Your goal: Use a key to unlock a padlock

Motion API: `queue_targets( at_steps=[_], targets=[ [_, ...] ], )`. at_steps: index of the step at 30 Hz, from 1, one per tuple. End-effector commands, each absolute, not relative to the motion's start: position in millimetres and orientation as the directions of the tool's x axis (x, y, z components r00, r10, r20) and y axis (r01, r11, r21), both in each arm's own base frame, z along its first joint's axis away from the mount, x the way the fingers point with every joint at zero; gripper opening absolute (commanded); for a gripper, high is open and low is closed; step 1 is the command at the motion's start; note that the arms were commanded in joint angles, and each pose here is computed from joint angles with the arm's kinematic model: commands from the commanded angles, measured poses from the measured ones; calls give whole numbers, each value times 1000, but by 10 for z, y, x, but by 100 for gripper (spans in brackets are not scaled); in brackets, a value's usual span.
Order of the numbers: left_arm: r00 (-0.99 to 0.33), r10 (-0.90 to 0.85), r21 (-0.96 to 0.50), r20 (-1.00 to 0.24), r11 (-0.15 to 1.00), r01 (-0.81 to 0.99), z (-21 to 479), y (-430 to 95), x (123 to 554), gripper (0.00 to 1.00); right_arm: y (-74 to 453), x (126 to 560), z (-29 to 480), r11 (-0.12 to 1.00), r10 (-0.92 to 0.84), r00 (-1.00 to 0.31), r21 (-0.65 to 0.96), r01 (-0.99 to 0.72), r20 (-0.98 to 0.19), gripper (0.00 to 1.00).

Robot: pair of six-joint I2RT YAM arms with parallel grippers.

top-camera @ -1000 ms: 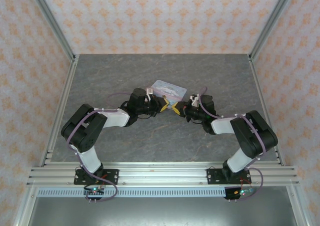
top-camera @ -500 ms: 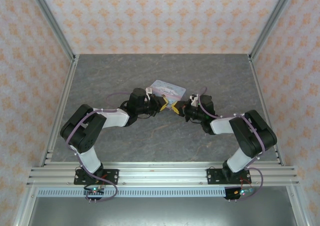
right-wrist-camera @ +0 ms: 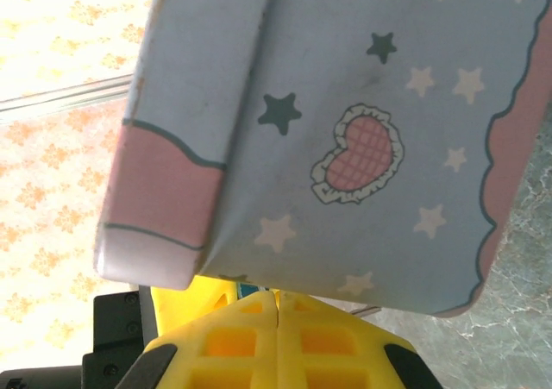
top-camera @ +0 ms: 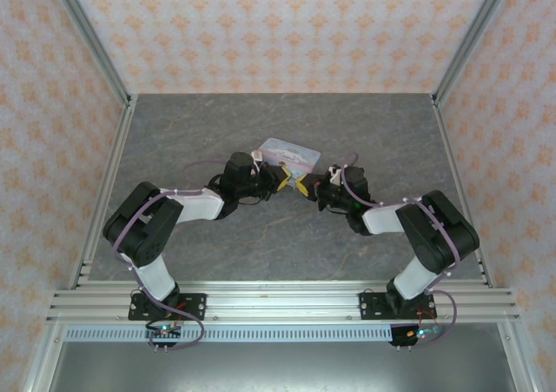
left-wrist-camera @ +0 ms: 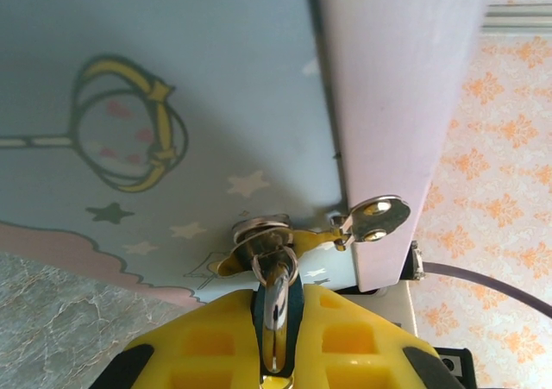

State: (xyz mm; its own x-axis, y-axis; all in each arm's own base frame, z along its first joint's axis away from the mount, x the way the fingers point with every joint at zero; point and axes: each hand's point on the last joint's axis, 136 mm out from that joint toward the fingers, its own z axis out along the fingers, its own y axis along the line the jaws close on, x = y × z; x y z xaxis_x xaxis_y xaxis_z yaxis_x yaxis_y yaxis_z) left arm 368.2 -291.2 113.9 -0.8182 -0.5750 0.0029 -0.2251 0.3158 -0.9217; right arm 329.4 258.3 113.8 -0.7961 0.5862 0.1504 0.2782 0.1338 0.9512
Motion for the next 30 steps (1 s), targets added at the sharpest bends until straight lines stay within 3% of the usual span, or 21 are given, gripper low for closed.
queue_targets(
  at_steps=[1, 6, 19, 30],
  targets=[
    [-856, -517, -954, -8, 262, -149, 1477, -3116, 3605, 0, 2658, 3372, 1399, 22, 588, -793, 977, 213, 160, 0],
    [-851, -525, -957, 12, 241, -162, 1507, -3136, 3599, 0, 2679, 3385, 1413, -19, 584, -788, 973, 229, 197, 0],
    [-831, -549, -968, 95, 146, -207, 1652, -3166, 3607, 0, 2667, 3418, 1253, 6, 601, -774, 967, 255, 200, 0],
    [-845, -532, -952, 48, 231, -200, 1584, -3141, 3546, 0, 2621, 3507, 1351, -15, 604, -771, 970, 243, 202, 0]
  ],
)
